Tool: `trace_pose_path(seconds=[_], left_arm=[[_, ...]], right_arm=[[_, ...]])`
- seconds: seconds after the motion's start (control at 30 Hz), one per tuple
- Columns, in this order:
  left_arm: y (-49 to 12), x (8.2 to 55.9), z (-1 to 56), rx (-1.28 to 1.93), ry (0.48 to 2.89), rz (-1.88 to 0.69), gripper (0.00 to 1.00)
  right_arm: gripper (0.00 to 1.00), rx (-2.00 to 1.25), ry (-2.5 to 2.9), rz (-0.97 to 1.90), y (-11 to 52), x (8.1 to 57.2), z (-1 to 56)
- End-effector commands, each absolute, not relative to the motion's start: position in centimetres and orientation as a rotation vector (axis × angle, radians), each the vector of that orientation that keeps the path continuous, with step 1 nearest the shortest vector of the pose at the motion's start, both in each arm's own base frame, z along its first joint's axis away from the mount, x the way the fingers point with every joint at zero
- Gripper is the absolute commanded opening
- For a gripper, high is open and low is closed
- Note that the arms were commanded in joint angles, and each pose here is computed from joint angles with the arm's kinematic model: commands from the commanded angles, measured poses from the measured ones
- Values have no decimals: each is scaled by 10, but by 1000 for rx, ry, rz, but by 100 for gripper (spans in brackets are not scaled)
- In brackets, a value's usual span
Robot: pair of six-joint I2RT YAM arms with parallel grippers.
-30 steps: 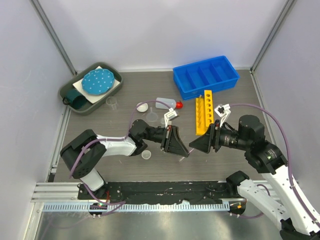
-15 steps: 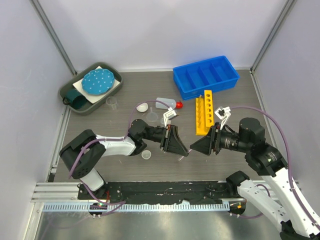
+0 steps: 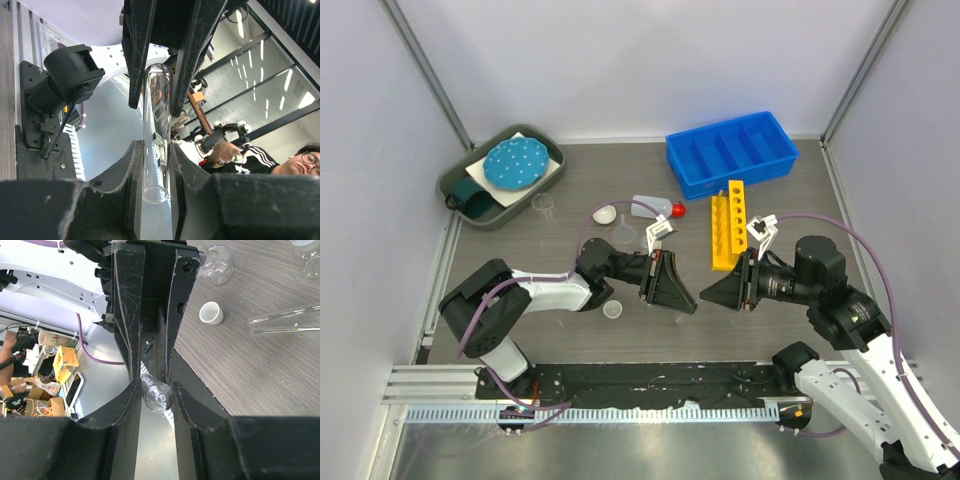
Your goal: Organize the chemistry lab equipment
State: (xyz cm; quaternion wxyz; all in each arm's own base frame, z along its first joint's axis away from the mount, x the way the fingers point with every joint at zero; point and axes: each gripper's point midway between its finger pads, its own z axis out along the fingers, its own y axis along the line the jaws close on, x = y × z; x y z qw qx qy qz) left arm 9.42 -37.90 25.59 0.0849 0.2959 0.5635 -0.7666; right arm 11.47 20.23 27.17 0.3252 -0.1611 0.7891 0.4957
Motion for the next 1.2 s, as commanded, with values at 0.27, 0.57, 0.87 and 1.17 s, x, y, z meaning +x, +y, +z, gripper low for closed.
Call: trace_pose_path(seconds=[0.27, 0.57, 0.87, 1.17], left_arm=[[-370, 105, 299, 939, 1513, -2243, 59], [-360, 178, 259, 744, 2092, -1420, 71], [-263, 252, 256, 255, 2258, -583, 80], [-206, 247, 231, 98, 2212, -387, 100]], right_arm=[[1, -445, 2020, 1249, 203, 126, 292], [1, -386, 2053, 1077, 196, 159, 300], [1, -13, 2157, 357, 136, 278, 280], [1, 228, 2016, -3, 116, 385, 286]])
